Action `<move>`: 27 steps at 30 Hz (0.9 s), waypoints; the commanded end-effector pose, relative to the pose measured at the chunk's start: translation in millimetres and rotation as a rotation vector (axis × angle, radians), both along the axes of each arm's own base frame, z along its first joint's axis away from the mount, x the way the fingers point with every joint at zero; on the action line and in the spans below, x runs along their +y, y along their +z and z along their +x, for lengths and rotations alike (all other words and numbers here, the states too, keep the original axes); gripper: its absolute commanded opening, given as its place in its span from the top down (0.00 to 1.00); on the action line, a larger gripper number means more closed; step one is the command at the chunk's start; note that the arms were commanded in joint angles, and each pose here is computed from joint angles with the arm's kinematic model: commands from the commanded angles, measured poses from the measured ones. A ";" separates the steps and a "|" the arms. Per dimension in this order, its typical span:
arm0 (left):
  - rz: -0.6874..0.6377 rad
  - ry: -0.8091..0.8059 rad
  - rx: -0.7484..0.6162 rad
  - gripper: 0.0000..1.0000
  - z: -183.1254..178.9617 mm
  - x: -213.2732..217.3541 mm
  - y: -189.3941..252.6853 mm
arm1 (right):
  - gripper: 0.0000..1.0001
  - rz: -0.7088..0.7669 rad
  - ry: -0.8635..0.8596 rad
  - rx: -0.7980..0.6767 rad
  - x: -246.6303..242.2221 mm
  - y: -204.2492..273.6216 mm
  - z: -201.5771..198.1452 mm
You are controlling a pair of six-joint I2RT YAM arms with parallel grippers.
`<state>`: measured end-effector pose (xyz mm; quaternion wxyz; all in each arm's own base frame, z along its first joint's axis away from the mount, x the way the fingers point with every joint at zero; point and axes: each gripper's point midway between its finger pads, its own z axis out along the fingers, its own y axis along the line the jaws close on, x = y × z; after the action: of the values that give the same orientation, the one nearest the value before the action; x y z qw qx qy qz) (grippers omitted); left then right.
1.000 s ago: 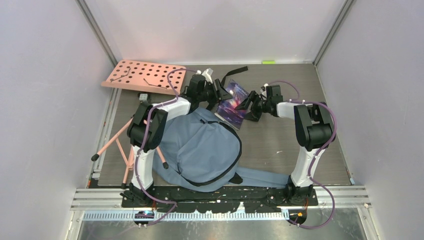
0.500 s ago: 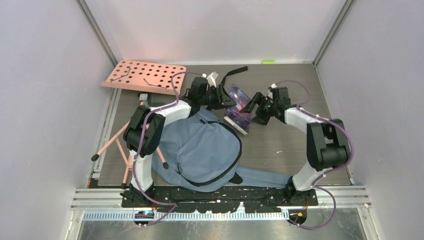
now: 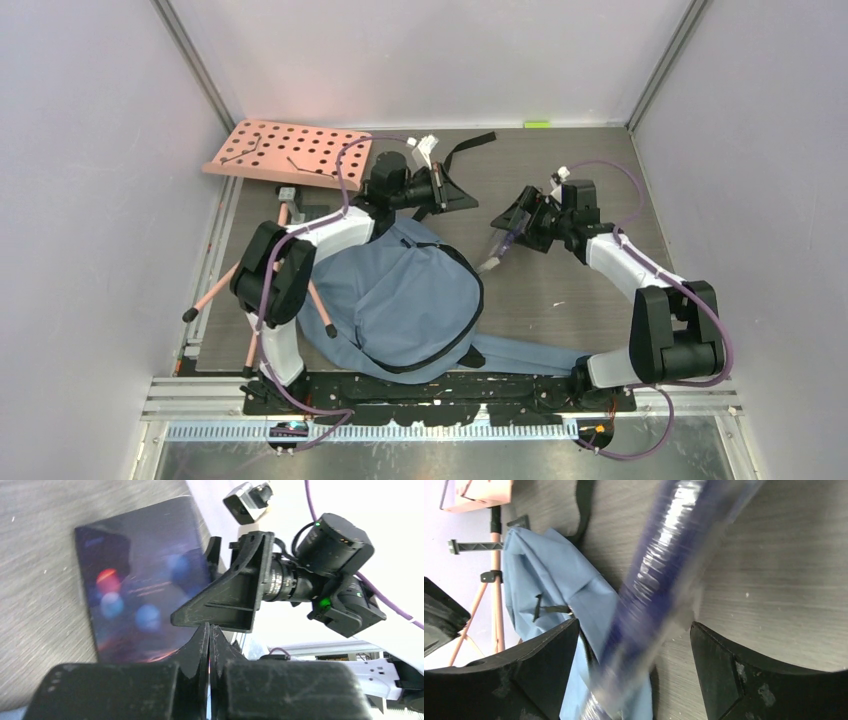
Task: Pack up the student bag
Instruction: Pick up the book from the center of the board.
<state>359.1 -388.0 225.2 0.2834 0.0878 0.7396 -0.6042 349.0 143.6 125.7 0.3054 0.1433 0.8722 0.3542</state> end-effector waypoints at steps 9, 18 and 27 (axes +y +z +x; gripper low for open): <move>0.148 -0.073 -0.058 0.79 -17.7 6.2 -39.0 | 0.37 -0.021 -0.107 0.003 -13.2 -3.6 5.4; 0.162 -0.047 -0.101 0.37 -31.5 20.9 -19.7 | 0.99 -0.022 -0.135 -0.042 -17.2 17.0 5.6; 0.156 -0.073 -0.163 0.28 -55.4 33.9 18.0 | 0.99 -0.063 -0.100 -0.157 -20.5 80.2 2.0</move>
<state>320.9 -361.0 217.7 0.2952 0.1539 0.7698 -0.5446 328.8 118.8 114.5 0.2856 0.2070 0.8904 0.2876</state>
